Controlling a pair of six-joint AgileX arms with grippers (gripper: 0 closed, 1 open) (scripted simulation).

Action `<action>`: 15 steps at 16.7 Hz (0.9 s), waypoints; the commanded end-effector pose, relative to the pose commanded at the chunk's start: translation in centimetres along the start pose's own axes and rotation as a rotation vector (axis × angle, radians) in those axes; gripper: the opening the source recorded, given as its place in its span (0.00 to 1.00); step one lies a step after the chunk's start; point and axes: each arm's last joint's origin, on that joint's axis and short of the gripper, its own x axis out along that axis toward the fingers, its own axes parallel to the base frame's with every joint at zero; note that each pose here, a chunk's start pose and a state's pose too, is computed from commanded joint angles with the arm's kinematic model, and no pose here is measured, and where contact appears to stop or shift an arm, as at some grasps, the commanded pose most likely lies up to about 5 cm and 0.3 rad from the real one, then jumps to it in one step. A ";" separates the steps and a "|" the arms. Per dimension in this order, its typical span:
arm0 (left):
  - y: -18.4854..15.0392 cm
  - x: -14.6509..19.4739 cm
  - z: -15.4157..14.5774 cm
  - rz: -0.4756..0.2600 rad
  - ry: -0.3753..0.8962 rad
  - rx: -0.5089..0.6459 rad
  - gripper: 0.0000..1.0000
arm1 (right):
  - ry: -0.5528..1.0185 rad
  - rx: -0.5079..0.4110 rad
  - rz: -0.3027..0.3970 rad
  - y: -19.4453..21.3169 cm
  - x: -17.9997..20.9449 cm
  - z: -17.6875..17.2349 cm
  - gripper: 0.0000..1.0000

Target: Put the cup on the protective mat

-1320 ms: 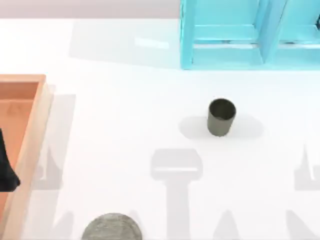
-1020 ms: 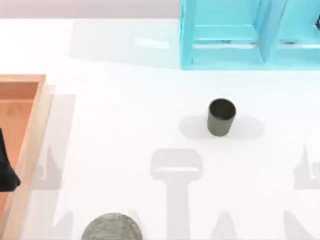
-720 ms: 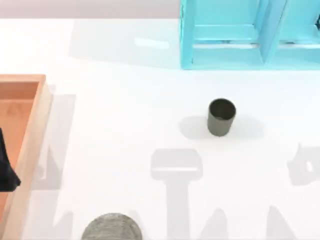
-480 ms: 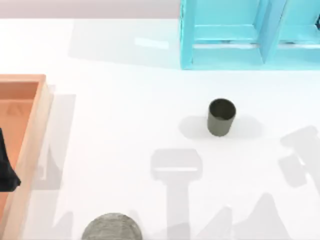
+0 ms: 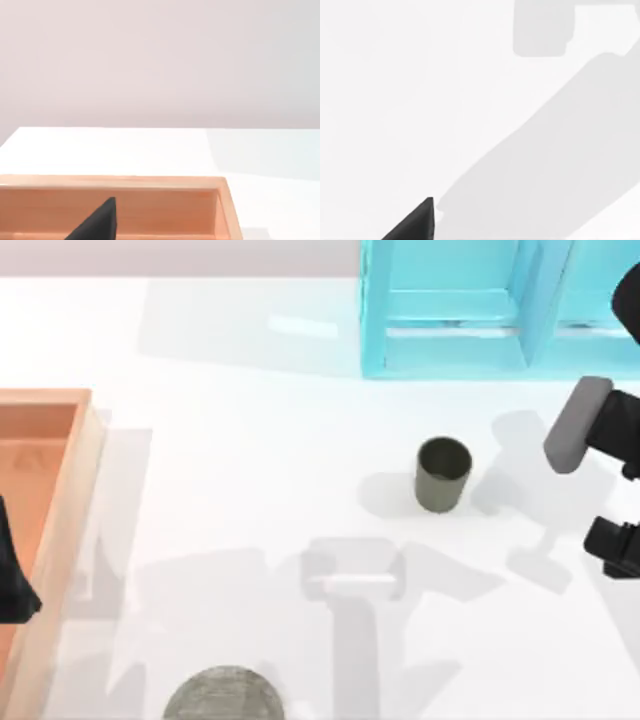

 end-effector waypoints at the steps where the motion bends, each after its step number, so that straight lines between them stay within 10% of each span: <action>1: 0.0 0.0 0.0 0.000 0.000 0.000 1.00 | 0.037 -0.066 0.040 -0.6 0.2 1.9 1.00; 9: 0.0 0.0 0.0 0.000 0.000 0.000 1.00 | 0.036 -0.481 0.087 -2.6 0.4 14.0 1.00; 15: 0.0 0.0 0.0 0.000 0.000 0.000 1.00 | -0.002 -0.560 0.051 -2.4 0.0 16.0 1.00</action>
